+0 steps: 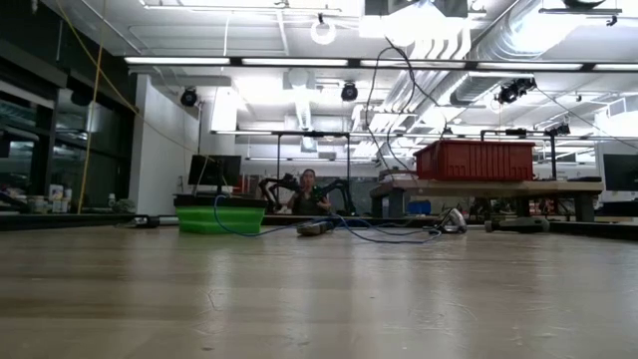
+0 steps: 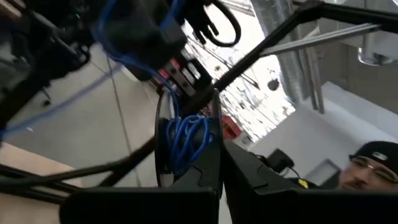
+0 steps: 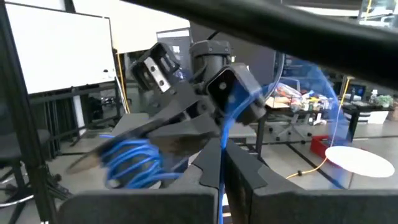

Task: Coil cords
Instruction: Coil the blue wire onto the spool

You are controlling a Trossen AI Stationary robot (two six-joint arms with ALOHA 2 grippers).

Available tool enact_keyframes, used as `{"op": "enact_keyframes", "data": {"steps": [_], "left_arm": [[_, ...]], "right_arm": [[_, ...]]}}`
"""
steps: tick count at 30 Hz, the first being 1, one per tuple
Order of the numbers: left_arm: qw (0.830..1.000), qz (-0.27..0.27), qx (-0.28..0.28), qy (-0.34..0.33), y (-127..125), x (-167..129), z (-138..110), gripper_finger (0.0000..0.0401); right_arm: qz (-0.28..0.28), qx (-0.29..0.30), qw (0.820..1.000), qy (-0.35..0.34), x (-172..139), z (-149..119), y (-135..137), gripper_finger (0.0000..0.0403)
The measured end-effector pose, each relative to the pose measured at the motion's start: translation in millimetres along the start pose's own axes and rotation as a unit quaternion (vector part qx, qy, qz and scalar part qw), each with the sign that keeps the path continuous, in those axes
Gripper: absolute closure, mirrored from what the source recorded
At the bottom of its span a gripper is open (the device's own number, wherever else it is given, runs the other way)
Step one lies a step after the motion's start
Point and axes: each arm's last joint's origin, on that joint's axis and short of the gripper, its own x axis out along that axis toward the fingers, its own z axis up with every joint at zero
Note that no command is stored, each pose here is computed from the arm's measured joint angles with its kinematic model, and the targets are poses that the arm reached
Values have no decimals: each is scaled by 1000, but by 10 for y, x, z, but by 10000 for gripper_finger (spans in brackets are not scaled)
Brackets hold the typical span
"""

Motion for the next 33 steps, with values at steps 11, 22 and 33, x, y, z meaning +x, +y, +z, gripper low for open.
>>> {"op": "enact_keyframes", "data": {"steps": [11,22,33], "left_arm": [[1000,-23,2,-3,-15,57,-3,401],[998,-53,-10,12,-56,59,6,401],[988,-81,-100,89,30,323,-197,401]], "right_arm": [[8,-14,1000,-12,-64,49,-3,403],[70,-18,997,-36,-95,100,28,403],[75,-8,993,-94,-48,186,-122,403]]}}
